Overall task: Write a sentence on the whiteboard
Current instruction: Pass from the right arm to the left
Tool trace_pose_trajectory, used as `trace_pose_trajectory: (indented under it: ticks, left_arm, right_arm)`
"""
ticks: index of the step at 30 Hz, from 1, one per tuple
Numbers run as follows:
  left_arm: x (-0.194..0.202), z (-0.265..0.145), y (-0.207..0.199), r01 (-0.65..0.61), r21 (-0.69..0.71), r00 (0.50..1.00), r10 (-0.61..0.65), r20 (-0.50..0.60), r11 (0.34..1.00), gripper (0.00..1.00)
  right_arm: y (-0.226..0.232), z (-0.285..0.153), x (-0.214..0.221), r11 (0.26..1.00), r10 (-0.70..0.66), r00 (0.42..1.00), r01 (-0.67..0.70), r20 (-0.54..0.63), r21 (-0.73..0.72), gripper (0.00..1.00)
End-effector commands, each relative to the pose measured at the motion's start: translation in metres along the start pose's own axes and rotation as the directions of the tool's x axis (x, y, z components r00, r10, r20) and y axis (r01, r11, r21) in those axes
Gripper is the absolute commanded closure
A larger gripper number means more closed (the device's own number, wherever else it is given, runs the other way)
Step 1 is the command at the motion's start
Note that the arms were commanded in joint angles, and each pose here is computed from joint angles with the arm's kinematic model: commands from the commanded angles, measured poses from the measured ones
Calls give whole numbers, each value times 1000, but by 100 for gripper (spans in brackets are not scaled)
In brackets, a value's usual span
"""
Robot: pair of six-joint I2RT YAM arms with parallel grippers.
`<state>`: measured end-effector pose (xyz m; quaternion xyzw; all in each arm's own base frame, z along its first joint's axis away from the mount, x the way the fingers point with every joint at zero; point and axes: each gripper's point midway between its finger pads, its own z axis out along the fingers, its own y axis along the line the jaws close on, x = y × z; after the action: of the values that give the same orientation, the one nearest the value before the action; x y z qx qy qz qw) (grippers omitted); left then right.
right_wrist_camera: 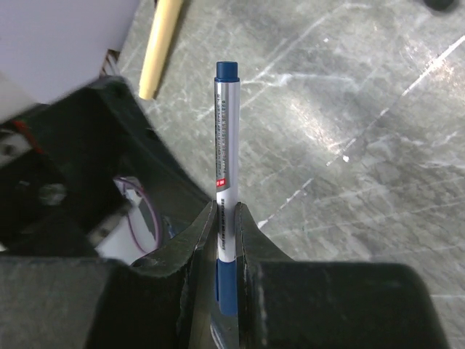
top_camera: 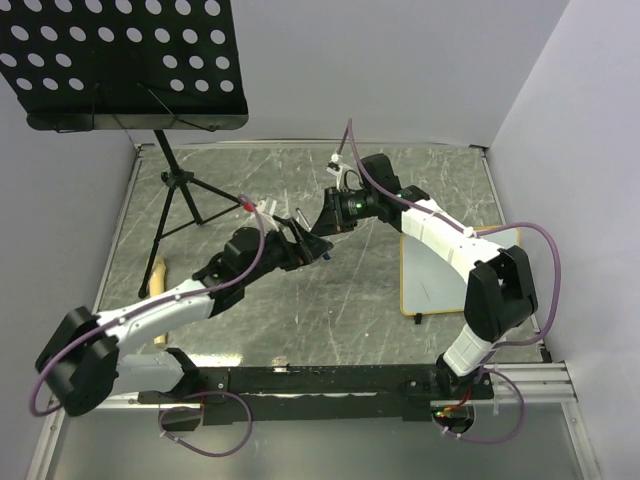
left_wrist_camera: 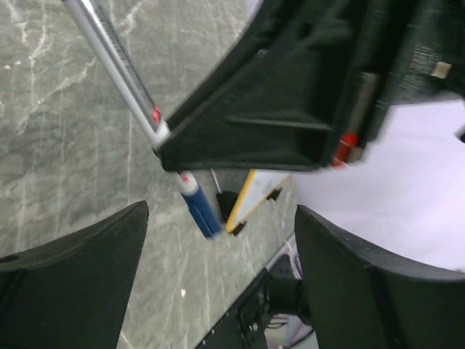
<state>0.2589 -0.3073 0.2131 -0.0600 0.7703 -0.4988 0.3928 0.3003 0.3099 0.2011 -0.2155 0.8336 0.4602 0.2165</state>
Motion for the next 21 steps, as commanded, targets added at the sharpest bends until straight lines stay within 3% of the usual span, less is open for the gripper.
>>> trace_pose_trajectory:
  ticks: [1, 8, 13, 18, 21]
  left_arm:
    - [-20, 21, -17, -36, 1, 995, 36, 92, 999, 19]
    - [-17, 31, -12, -78, -47, 994, 81, 74, 996, 42]
    - [-11, 34, -11, -85, -43, 995, 87, 46, 995, 75]
    - [-4, 32, -8, -93, -33, 995, 94, 21, 995, 84]
    - [-2, 28, -6, -123, -40, 992, 123, 9, 992, 96]
  right_arm:
    - [23, -18, -17, 998, -36, 996, 40, 77, -54, 87]
    - [20, -18, -18, 997, -11, 997, 16, 78, -70, 87]
    - [19, -18, -18, 998, -7, 997, 12, 80, -68, 87]
    - [17, -19, -19, 998, -3, 997, 9, 83, -66, 86]
    - [19, -20, -17, 997, -18, 997, 25, 80, -79, 84]
